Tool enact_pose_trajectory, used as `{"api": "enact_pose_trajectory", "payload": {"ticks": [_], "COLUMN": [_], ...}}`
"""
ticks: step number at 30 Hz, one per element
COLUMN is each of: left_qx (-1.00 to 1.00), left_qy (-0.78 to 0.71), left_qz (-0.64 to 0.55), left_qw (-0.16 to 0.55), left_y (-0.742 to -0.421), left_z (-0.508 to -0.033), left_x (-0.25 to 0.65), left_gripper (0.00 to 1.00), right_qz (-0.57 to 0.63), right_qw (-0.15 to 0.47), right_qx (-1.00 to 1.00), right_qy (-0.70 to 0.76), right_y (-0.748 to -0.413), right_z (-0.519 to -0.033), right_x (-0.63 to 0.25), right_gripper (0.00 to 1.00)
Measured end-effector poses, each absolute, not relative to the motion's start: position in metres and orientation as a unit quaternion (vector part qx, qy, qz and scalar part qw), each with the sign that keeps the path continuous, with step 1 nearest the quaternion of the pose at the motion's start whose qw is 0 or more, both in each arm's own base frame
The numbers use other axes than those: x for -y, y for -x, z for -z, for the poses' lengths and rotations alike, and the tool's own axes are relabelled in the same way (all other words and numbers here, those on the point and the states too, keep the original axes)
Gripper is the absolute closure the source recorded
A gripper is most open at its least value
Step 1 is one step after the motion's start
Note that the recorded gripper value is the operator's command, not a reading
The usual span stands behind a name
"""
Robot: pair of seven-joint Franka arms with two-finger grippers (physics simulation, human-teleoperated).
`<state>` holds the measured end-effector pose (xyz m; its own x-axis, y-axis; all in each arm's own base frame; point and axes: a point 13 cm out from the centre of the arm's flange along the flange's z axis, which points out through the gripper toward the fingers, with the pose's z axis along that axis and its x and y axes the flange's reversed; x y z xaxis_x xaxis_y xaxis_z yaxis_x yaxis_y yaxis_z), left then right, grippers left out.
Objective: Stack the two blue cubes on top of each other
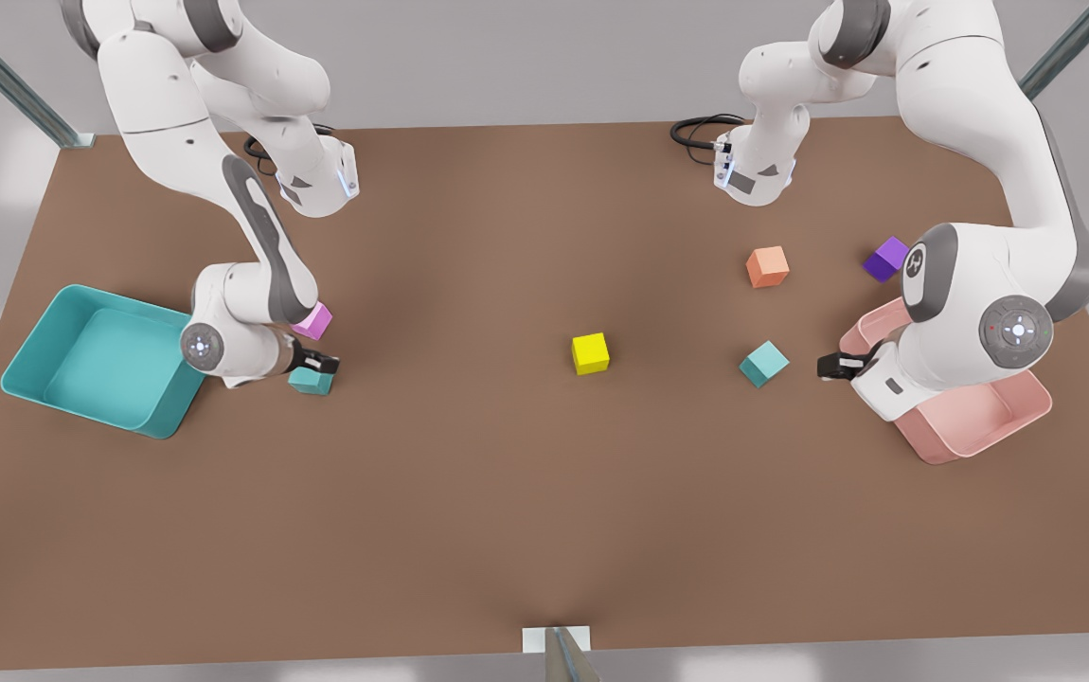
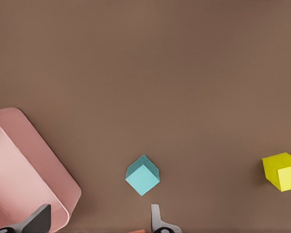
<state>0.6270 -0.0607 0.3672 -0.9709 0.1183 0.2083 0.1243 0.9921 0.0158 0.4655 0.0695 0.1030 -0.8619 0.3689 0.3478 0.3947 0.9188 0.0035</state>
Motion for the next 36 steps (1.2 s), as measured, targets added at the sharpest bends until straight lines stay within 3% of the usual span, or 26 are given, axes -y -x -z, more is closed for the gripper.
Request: {"api": "enact_pose_trajectory", "payload": {"ticks": [20,21,22,24,27,31,34,36], "left_qx": [0.993,0.993,0.993,0.993,0.993,0.993,0.993,0.993], "left_qy": [0.044,0.043,0.043,0.042,0.041,0.04,0.039,0.039], "left_qz": [0.016,0.016,0.016,0.016,0.016,0.016,0.016,0.016], "left_qw": [0.11,0.11,0.11,0.11,0.11,0.11,0.11,0.11], "left_y": [-0.625,-0.625,-0.625,-0.625,-0.625,-0.625,-0.624,-0.624], "left_z": [-0.365,-0.365,-0.365,-0.365,-0.365,-0.365,-0.366,-0.366], "left_x": [0.06,0.06,0.06,0.06,0.06,0.06,0.06,0.06], "left_gripper": [0.0,0.0,0.0,0.0,0.0,0.0,0.0,0.0], "right_qz": [0.037,0.038,0.038,0.04,0.046,0.066,0.103,0.125], "right_qw": [0.16,0.157,0.155,0.15,0.143,0.107,0.055,0.035], "right_qx": [0.954,0.954,0.955,0.955,0.956,0.966,0.978,0.986], "right_qy": [0.25,0.251,0.251,0.252,0.25,0.224,0.172,0.102], "right_y": [-0.468,-0.469,-0.47,-0.473,-0.477,-0.513,-0.592,-0.613], "right_z": [-0.045,-0.044,-0.043,-0.044,-0.047,-0.099,-0.205,-0.271], "right_x": [-0.05,-0.05,-0.05,-0.05,-0.054,-0.077,-0.126,-0.2], "right_gripper": [0.0,0.04,0.27,0.35,0.61,0.72,0.76,0.76]}}
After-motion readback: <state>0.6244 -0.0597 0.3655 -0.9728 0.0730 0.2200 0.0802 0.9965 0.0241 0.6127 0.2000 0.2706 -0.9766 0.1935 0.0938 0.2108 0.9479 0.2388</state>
